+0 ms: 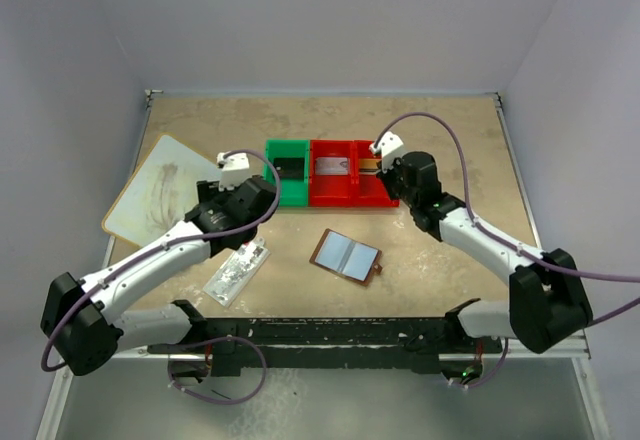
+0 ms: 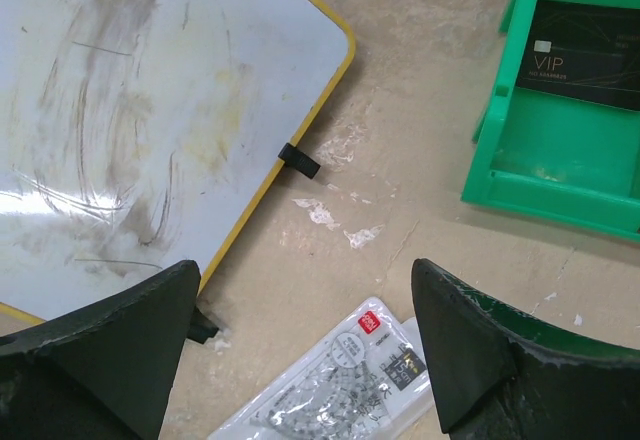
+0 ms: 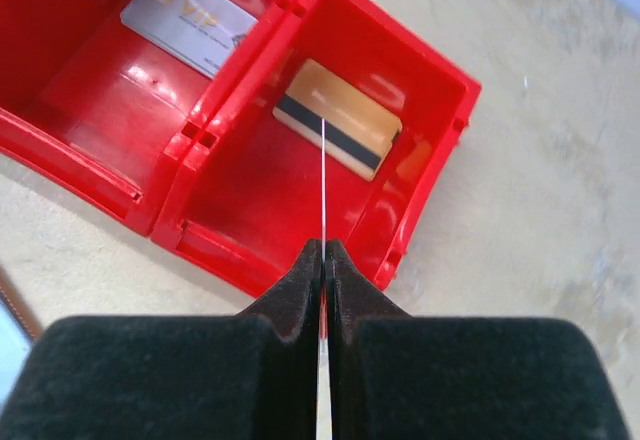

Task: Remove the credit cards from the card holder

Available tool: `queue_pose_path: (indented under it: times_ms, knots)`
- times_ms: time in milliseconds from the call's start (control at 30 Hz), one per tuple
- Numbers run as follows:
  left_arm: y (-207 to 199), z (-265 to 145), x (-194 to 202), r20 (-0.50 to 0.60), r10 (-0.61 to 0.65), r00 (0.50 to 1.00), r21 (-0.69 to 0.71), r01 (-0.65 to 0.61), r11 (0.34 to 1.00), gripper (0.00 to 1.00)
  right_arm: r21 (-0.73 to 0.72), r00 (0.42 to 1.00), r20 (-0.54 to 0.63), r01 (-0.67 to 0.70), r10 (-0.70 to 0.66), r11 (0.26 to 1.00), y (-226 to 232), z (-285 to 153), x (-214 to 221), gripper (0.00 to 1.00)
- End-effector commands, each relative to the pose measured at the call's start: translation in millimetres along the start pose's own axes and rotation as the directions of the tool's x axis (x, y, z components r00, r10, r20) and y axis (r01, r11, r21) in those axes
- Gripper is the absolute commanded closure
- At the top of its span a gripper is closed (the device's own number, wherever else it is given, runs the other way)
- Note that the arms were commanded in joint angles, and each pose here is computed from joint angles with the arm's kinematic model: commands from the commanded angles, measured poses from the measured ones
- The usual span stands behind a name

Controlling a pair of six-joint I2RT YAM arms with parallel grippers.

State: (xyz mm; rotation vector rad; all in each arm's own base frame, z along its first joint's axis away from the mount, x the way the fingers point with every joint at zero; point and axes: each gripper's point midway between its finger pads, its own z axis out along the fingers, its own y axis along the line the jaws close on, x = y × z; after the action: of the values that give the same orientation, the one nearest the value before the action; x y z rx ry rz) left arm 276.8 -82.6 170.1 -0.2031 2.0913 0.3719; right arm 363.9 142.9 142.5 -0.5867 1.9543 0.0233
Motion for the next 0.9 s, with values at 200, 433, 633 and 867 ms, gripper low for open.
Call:
queue_pose_path:
  times_ms: [200, 433, 633, 867]
  knots:
    - [15, -6, -25, 0.112, -0.033, 0.993, -0.016, 0.035, 0.999, 0.15, -0.041, 0.923, 0.110, 0.374, -0.368, 0.927, -7, 30, -47, 1.00]
    - [21, -13, -35, 0.148, -0.088, 0.985, 0.001, 0.089, 0.996, 0.15, -0.063, 0.881, 0.093, 0.471, -0.464, 0.880, -12, 55, -45, 1.00]
    - [31, -16, -40, 0.173, -0.104, 0.979, -0.027, 0.110, 0.994, 0.15, -0.081, 0.863, 0.032, 0.505, -0.504, 0.859, -18, 79, -38, 1.00]
    - [33, -15, -40, 0.173, -0.092, 0.981, -0.045, 0.102, 0.994, 0.15, -0.132, 0.832, 0.012, 0.551, -0.554, 0.824, -12, 107, -32, 1.00]
